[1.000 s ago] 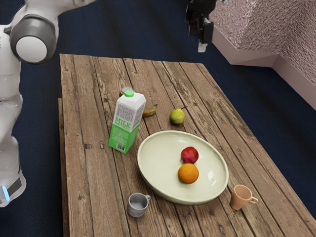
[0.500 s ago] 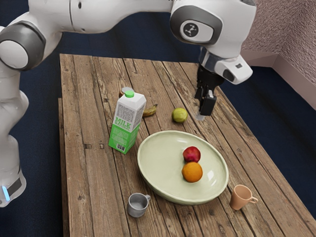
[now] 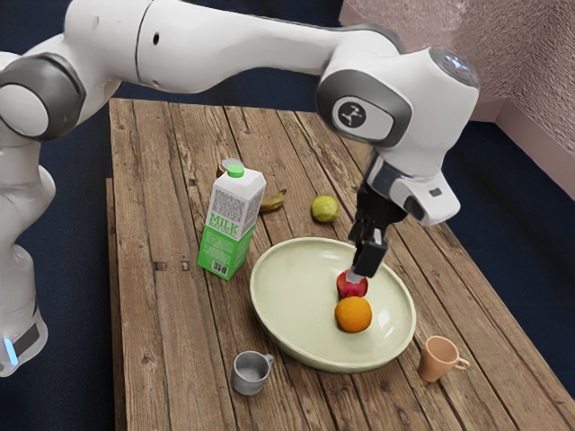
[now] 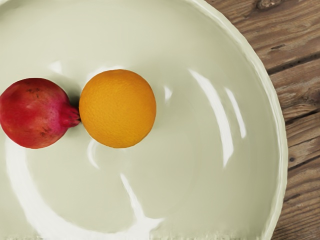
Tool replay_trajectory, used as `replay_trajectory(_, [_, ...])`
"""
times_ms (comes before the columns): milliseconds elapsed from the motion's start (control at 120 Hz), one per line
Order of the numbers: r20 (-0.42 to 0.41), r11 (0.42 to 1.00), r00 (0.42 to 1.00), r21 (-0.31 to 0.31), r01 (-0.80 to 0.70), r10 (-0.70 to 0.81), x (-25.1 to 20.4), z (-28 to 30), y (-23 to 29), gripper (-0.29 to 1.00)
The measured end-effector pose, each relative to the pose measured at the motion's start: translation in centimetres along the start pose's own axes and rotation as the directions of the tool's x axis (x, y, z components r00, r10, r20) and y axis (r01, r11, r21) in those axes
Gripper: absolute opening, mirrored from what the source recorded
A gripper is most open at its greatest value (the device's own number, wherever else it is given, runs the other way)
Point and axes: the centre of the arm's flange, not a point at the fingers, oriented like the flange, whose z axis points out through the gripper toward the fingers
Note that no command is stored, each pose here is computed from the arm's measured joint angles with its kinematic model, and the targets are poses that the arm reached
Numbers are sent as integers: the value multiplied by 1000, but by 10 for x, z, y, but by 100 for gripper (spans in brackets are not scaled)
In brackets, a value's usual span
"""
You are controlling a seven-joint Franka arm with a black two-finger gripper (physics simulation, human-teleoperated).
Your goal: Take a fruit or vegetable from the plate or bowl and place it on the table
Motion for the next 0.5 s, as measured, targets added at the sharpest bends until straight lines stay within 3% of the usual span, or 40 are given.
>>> replay_trajectory(242, [78, 998, 997, -61, -10, 14, 0, 47, 14, 68])
replay_trajectory(500, [26, 990, 998, -128, -54, 58, -28, 23, 6, 68])
